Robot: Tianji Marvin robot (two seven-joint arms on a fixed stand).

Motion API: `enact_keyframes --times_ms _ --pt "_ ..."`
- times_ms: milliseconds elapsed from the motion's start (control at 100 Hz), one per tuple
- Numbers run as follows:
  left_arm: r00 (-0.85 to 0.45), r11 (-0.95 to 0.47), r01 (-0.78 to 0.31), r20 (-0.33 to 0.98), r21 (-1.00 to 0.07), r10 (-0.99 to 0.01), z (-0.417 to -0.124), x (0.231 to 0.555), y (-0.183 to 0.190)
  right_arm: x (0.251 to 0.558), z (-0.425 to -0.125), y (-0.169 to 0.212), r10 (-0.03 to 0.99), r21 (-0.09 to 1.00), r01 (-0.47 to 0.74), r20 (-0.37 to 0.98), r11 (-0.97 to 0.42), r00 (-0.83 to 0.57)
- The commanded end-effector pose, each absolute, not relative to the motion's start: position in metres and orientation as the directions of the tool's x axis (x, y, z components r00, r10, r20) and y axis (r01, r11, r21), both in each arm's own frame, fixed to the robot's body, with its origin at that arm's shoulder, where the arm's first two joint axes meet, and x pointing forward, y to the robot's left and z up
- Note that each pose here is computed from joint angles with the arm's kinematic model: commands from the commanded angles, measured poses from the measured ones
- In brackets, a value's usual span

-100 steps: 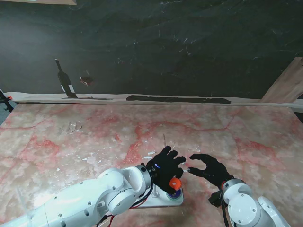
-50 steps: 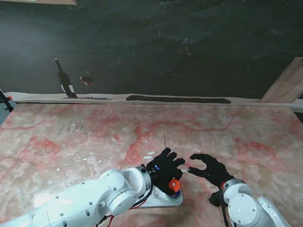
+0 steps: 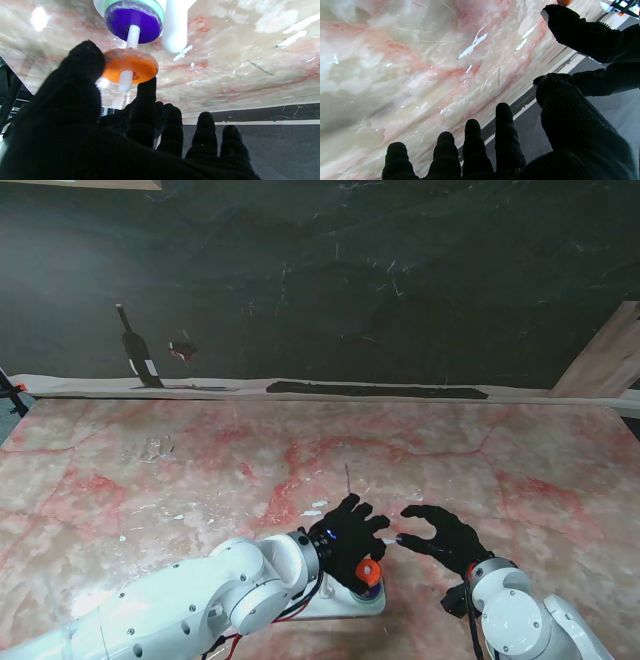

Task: Move the three rings of the Hanoi Tower from the left rod to the right rod

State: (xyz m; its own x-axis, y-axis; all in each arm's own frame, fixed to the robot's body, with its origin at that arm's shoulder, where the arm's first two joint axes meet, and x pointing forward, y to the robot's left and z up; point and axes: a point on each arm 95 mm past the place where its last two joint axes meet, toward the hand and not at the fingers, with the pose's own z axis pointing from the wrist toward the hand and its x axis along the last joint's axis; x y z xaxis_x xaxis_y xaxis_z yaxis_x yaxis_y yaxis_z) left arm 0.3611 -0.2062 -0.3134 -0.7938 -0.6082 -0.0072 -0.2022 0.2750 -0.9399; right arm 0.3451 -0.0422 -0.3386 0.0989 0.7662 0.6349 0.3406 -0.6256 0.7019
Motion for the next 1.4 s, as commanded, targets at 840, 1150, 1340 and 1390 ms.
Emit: enact_keyframes --times_ms 840,1150,1340,1390 --pt "-0.725 0.149 -0.196 0.041 -0.969 -0.687 -0.290 0.348 -0.183 0.343 -0.339 -0.040 0.770 0.705 0.346 0.632 -0.619 0.090" --pt "-0.549 0.012 -0.193 0.098 -0.981 -0.830 -0.276 0.334 -0.126 0.342 -0.334 -0.036 0.784 0.724 0.341 0.618 -0.599 0.065" --pt "-0.429 -0.074 -0.236 0.172 -0.969 -0.887 -0.280 0.330 -0.082 0.341 -0.332 -0.033 0.791 0.734 0.337 0.610 -0.589 0.053" --pt "-0.410 -0.105 -0.245 0.201 -0.964 -0.890 -0.283 0.329 -0.072 0.340 -0.331 -0.033 0.793 0.737 0.336 0.608 -0.586 0.050"
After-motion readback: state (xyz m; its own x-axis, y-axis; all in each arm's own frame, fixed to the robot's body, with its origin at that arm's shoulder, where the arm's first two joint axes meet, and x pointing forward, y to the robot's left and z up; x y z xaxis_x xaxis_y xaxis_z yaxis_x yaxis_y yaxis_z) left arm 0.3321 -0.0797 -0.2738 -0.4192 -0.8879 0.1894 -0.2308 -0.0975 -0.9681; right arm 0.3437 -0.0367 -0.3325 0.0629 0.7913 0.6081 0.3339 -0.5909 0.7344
